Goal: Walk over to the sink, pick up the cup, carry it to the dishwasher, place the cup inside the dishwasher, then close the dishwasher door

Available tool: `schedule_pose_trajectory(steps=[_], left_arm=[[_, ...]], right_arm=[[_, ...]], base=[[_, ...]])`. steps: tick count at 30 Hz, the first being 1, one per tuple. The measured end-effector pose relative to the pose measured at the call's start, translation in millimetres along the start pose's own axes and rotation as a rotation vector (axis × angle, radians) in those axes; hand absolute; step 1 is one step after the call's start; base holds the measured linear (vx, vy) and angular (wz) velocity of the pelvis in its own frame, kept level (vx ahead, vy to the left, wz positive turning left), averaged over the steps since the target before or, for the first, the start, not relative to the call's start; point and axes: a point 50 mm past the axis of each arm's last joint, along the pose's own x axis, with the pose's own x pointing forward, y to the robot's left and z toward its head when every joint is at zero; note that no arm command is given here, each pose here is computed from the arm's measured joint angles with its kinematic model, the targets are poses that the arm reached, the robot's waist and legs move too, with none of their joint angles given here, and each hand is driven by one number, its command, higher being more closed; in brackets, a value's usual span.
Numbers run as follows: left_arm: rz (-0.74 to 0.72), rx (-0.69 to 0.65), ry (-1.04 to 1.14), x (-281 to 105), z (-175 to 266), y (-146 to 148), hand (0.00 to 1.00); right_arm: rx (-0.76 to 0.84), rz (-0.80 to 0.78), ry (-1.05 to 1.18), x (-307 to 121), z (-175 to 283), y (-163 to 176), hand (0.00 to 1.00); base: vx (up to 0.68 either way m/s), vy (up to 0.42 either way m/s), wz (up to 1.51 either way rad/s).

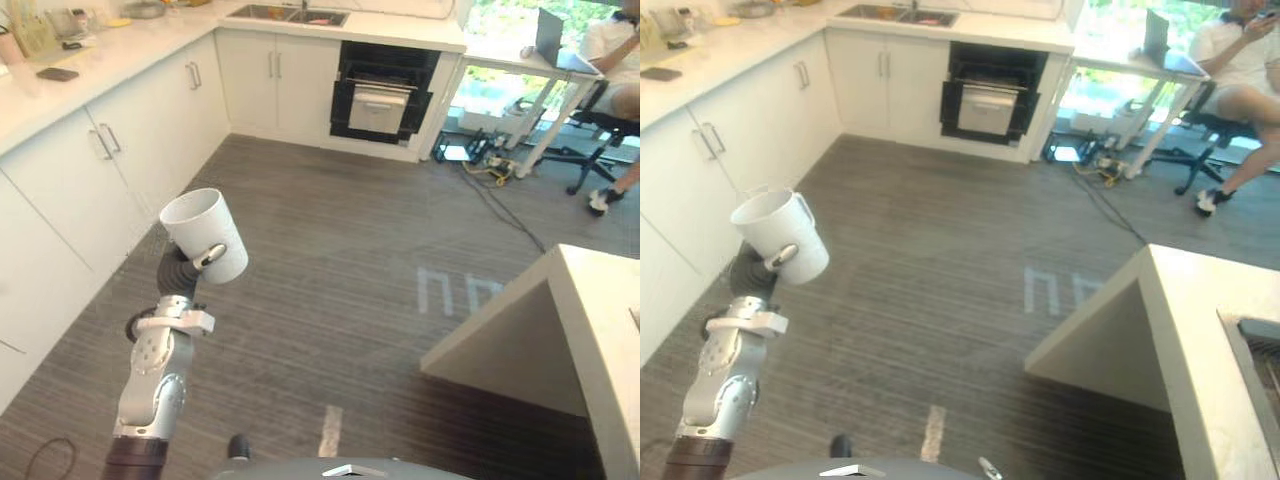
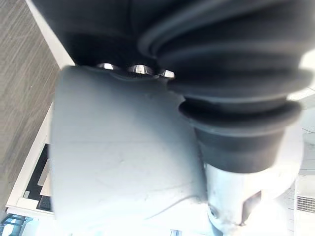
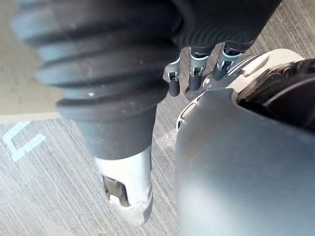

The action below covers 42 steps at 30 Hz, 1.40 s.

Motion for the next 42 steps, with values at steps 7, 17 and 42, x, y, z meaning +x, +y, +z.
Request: schedule_pose_trajectory(steps=[7, 17, 42], left_arm=[[-0.023, -0.05, 0.024, -2, -9, -6, 1.0], [0.04, -0.065, 0.033, -3, -15, 3, 1.0], [0.032, -0.163, -0.115, 10, 12, -18, 1.0]], right_arm=[[-0.088, -0.012, 0.015, 1, -4, 1, 0.0], [0.121, -0.04, 0.003, -6, -25, -19, 0.0], [0.202, -0.191, -0.077, -17, -25, -52, 0.0]], base=[[0.0, -0.001, -0.01], [-0.02, -0.012, 0.12], [0.05, 0.039, 0.02]])
